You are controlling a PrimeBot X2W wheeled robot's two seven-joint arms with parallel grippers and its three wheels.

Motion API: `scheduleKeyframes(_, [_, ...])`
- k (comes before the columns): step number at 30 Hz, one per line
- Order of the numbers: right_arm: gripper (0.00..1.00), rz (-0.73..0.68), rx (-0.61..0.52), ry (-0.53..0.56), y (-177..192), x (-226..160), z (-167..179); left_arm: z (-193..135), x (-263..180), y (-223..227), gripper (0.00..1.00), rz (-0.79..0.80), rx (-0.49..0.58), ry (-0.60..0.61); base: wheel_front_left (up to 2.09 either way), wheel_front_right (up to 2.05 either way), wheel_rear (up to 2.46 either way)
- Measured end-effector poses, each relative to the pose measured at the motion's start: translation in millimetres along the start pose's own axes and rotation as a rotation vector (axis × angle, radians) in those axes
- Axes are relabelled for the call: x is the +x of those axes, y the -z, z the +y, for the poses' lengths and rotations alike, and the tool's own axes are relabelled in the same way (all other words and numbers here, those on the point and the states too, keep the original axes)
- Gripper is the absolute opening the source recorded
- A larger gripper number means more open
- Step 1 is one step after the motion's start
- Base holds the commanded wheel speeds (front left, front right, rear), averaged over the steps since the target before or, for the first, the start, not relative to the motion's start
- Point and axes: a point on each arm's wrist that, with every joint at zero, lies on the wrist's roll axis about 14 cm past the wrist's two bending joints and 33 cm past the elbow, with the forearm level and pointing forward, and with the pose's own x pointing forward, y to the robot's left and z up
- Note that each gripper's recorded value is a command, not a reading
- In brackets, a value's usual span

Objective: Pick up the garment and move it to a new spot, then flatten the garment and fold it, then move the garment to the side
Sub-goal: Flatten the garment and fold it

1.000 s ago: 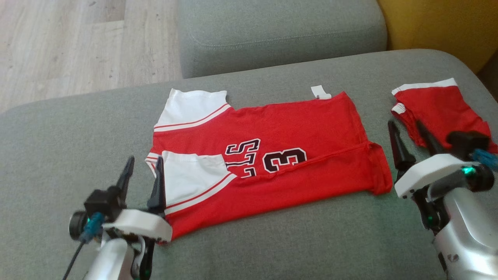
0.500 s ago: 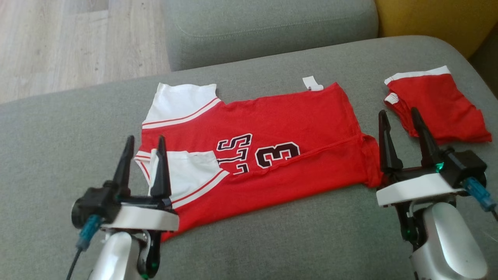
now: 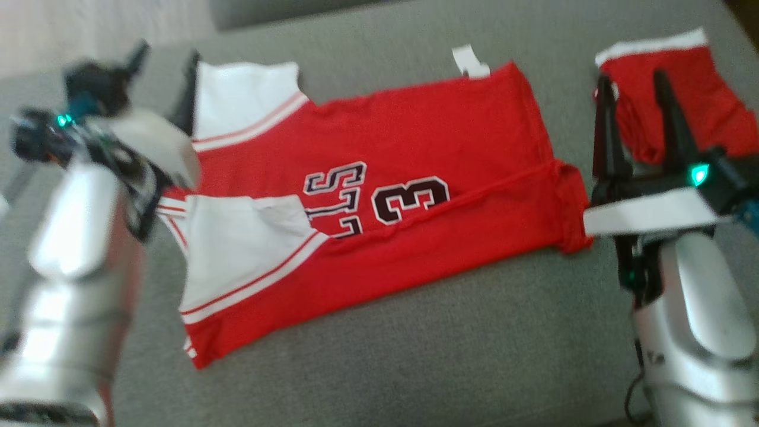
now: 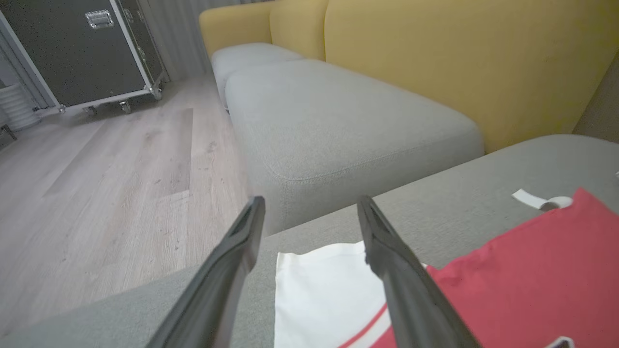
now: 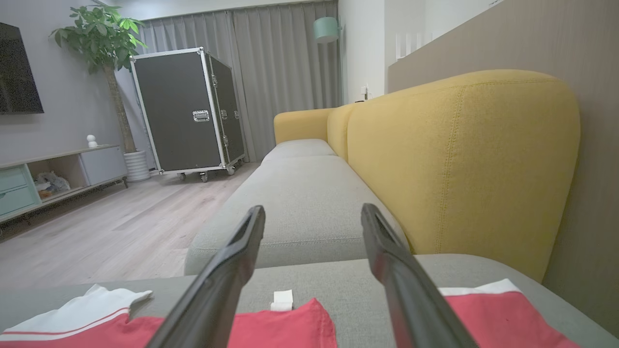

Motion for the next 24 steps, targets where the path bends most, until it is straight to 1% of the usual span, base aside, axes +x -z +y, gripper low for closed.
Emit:
scheduleKeyframes(1, [1.0,0.0,-0.005,0.002,1.4,5.8,-1.8,5.2,9.8,6.6,1.0,0.043,0.0,-0.002,0.0,0.0,0.0])
scheduleKeyframes(2, [1.0,0.0,-0.005,0.002,1.4,5.8,-1.8,5.2,9.8,6.6,1.0,0.043,0.0,-0.002,0.0,0.0,0.0])
scheduleKeyframes(3, [1.0,0.0,-0.01,0.003,3.1,10.7,-3.4,10.2,18.3,16.0,1.0,0.095,0.003,-0.004,0.0,0.0,0.0])
scheduleKeyframes(4, [1.0,0.01,-0.02,0.011,9.3,18.0,-8.4,16.4,33.5,35.1,1.0,0.187,-0.001,-0.001,0.0,0.0,0.0])
scheduleKeyframes(6, [1.0,0.025,-0.028,0.023,17.2,22.4,-14.5,18.4,46.3,54.6,1.0,0.277,-0.004,0.015,0.0,0.0,0.0])
scheduleKeyframes(10, [1.0,0.058,-0.035,0.048,32.1,23.8,-25.7,19.3,65.5,87.4,1.0,0.423,0.0,0.042,0.0,0.0,0.0])
scheduleKeyframes(15, [1.0,0.089,-0.048,0.08,42.9,19.0,-38.2,19.5,78.4,121.3,1.0,0.556,0.021,0.06,0.0,0.0,0.0])
scheduleKeyframes(18, [1.0,0.098,-0.055,0.099,45.1,16.0,-45.1,18.1,83.5,133.2,1.0,0.592,0.014,0.064,0.0,0.0,0.0])
scheduleKeyframes(24, [1.0,0.1,-0.063,0.125,45.1,12.8,-54.4,14.2,91.4,135.9,1.0,0.607,-0.006,0.074,0.0,0.0,0.0])
